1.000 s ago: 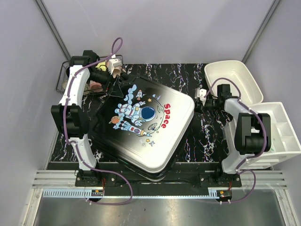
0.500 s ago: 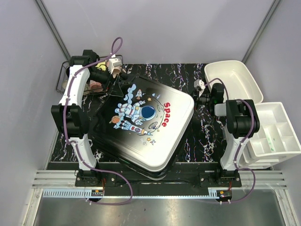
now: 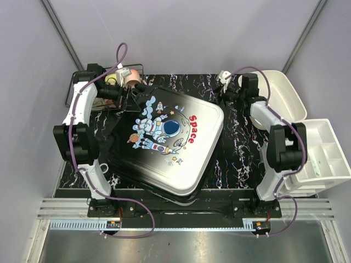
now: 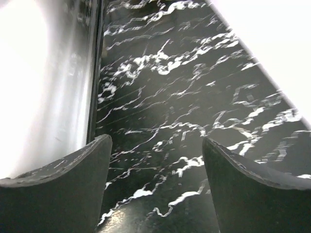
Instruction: Open, take out, and arrange the luggage
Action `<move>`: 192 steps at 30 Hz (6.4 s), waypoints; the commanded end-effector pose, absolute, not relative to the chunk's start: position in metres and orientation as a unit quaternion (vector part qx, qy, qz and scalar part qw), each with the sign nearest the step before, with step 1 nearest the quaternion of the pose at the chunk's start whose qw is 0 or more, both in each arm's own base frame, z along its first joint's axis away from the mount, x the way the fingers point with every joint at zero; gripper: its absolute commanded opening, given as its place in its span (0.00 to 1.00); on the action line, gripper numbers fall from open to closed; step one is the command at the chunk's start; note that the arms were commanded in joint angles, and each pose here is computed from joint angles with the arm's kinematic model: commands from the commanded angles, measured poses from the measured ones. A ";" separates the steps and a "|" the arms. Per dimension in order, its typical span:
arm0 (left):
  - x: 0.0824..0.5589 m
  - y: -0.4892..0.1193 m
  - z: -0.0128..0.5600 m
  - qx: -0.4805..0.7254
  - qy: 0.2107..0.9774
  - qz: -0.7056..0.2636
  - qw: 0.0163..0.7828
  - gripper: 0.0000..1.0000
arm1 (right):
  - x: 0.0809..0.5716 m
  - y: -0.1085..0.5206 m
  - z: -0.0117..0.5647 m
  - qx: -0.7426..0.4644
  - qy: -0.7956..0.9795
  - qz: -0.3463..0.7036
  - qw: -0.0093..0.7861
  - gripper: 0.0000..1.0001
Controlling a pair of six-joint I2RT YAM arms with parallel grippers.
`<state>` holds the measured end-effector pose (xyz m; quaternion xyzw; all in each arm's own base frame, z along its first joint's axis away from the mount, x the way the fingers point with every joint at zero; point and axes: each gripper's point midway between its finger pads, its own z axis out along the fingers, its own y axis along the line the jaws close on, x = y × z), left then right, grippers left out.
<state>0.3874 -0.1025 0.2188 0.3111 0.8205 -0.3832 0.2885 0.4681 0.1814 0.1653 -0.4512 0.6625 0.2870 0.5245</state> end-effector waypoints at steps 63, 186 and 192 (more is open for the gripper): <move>0.322 -0.146 0.179 0.291 0.832 -0.377 0.286 0.85 | 0.316 0.147 0.232 -0.079 0.897 0.299 0.318 0.99; 0.370 -0.181 0.353 0.222 0.775 -0.395 0.441 0.00 | 0.204 0.153 0.255 -0.535 0.671 0.207 0.470 0.62; 0.396 -0.175 0.373 0.167 0.756 -0.448 0.447 0.00 | 0.225 0.172 0.256 -0.555 0.600 0.160 0.553 0.49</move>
